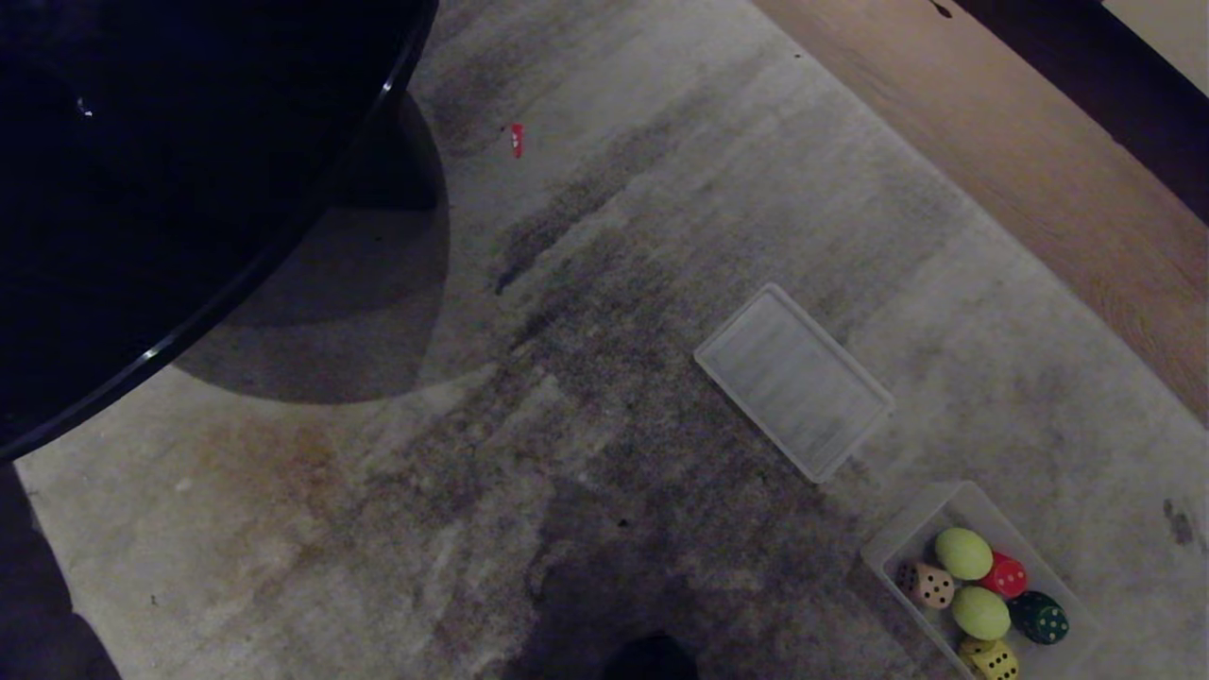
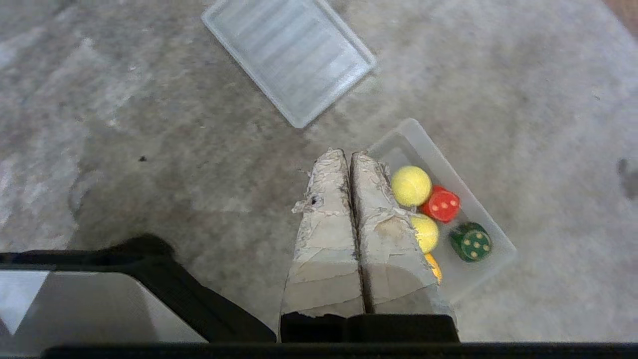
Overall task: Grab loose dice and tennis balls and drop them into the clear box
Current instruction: Close the lid
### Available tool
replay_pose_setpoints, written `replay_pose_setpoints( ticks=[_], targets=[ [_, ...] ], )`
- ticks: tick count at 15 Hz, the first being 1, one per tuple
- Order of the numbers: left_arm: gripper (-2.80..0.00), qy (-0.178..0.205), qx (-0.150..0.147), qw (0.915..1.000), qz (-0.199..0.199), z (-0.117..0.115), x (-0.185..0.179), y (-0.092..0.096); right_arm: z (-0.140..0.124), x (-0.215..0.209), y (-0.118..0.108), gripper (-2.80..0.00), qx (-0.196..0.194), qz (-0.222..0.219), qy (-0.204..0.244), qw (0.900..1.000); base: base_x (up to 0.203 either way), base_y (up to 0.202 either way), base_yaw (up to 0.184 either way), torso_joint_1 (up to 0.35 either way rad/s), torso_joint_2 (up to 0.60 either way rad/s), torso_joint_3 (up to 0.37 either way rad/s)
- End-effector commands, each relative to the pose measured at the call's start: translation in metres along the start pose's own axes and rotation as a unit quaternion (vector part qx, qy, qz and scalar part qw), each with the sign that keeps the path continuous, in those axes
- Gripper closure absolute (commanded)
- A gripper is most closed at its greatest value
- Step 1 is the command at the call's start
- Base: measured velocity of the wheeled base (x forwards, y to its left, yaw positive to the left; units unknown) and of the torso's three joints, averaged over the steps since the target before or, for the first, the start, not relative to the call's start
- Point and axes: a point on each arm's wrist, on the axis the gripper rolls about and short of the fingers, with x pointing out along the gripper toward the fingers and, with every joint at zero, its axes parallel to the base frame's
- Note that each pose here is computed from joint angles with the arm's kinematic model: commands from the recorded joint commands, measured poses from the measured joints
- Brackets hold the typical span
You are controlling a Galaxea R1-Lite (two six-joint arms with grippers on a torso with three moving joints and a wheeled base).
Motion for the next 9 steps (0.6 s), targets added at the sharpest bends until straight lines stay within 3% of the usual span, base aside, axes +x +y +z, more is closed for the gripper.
replay_pose_setpoints(
  ticks=[1,5,9],
  targets=[
    [0.0,0.002,-0.002,1.0,0.0,-0.0004,0.0002,0.0,-0.0026,0.0008,0.0001,0.0,0.0,0.001,0.006,1.0,0.0,0.0,0.0,0.0,0.0,0.0],
    [0.0,0.001,-0.004,1.0,0.002,-0.0004,0.0002,0.0,-0.0026,0.0008,0.0001,0.0,0.0,0.001,0.006,1.0,0.0,0.0,0.0,0.002,0.0,-0.023],
    [0.0,0.002,-0.003,1.0,0.0,-0.0004,0.0002,0.0,-0.0026,0.0008,0.0001,0.0,0.0,0.001,0.006,1.0,0.0,0.0,0.0,0.005,0.0,-0.187]
  ],
)
